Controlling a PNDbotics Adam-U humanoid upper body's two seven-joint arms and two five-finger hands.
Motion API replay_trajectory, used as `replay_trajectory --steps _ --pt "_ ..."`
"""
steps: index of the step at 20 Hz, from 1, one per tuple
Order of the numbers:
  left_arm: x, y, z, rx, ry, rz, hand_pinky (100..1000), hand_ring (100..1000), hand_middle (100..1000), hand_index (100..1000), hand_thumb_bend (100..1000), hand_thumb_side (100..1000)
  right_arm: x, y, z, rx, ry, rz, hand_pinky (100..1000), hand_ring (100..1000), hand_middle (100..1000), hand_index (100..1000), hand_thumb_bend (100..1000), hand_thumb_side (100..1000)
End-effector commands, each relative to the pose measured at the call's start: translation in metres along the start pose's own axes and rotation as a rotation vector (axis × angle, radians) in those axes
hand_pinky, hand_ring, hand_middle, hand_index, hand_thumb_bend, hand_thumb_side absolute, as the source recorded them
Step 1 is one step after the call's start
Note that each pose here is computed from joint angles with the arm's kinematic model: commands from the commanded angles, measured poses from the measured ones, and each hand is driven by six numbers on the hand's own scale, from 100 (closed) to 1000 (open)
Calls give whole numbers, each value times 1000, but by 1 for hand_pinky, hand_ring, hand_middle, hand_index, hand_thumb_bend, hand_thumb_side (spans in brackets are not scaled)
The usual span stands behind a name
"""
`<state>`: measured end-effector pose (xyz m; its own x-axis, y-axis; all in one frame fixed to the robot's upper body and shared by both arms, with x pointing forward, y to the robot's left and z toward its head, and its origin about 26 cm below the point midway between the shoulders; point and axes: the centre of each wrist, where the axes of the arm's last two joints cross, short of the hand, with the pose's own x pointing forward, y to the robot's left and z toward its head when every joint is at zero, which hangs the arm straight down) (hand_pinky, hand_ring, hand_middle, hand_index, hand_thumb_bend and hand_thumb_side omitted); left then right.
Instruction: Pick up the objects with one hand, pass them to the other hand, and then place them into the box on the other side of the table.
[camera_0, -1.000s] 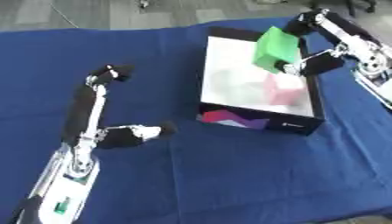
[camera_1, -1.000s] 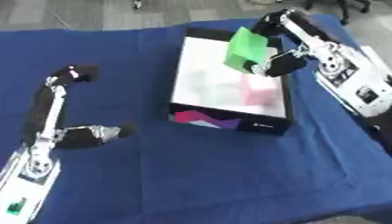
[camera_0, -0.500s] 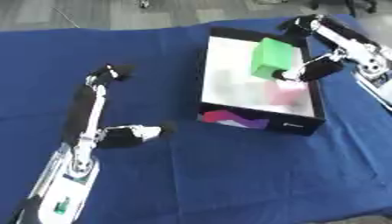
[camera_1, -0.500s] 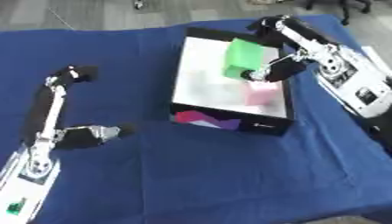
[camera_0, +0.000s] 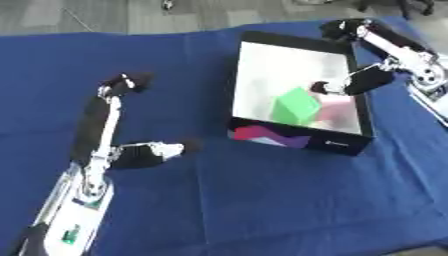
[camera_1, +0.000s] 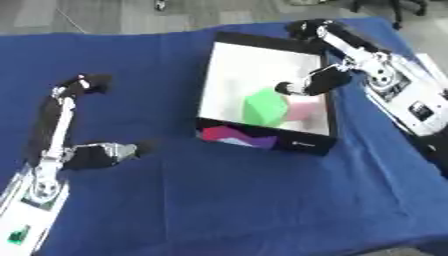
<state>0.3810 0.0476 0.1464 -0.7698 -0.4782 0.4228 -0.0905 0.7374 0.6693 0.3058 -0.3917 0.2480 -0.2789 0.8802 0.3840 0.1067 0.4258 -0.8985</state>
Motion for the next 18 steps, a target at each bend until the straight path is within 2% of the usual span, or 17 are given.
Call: replay_trajectory --steps 1,3,6,8,10,11,12,13,15,18 --pt "1 9 -4 20 -10 -12 759 671 621 793 1000 568 14 -19 2 -82 -41 -95 851 845 746 894 351 214" --pt "0 9 -4 20 -6 -11 759 671 621 793 981 563 23 -26 4 -139 -73 -224 852 845 730 897 220 275" --pt "-2 12 -4 29 3 -10 759 671 621 794 937 557 38 -36 10 -210 -132 -373 857 852 734 912 188 348" --pt "-2 16 -5 40 11 -12 759 671 621 792 896 551 46 -41 14 -232 -162 -438 860 862 743 931 213 360" --pt "-3 20 -7 52 21 -14 759 671 622 793 855 539 49 -44 19 -241 -185 -478 862 870 752 951 293 323" --pt "-4 22 -7 56 26 -16 759 671 622 793 855 539 49 -45 21 -243 -195 -491 862 870 752 951 293 323" --pt "-5 24 -7 59 34 -19 759 673 625 795 835 543 48 -46 22 -244 -205 -499 860 870 752 954 417 238" --pt "-6 27 -8 61 44 -23 760 678 630 798 813 537 48 -47 23 -244 -214 -504 859 868 747 951 496 183" --pt "-8 35 -9 64 69 -40 761 682 636 799 810 533 47 -48 24 -240 -223 -523 858 866 742 948 509 168" --pt "-11 50 -13 63 102 -60 764 689 640 801 813 514 44 -47 26 -244 -214 -568 857 857 728 941 468 171"
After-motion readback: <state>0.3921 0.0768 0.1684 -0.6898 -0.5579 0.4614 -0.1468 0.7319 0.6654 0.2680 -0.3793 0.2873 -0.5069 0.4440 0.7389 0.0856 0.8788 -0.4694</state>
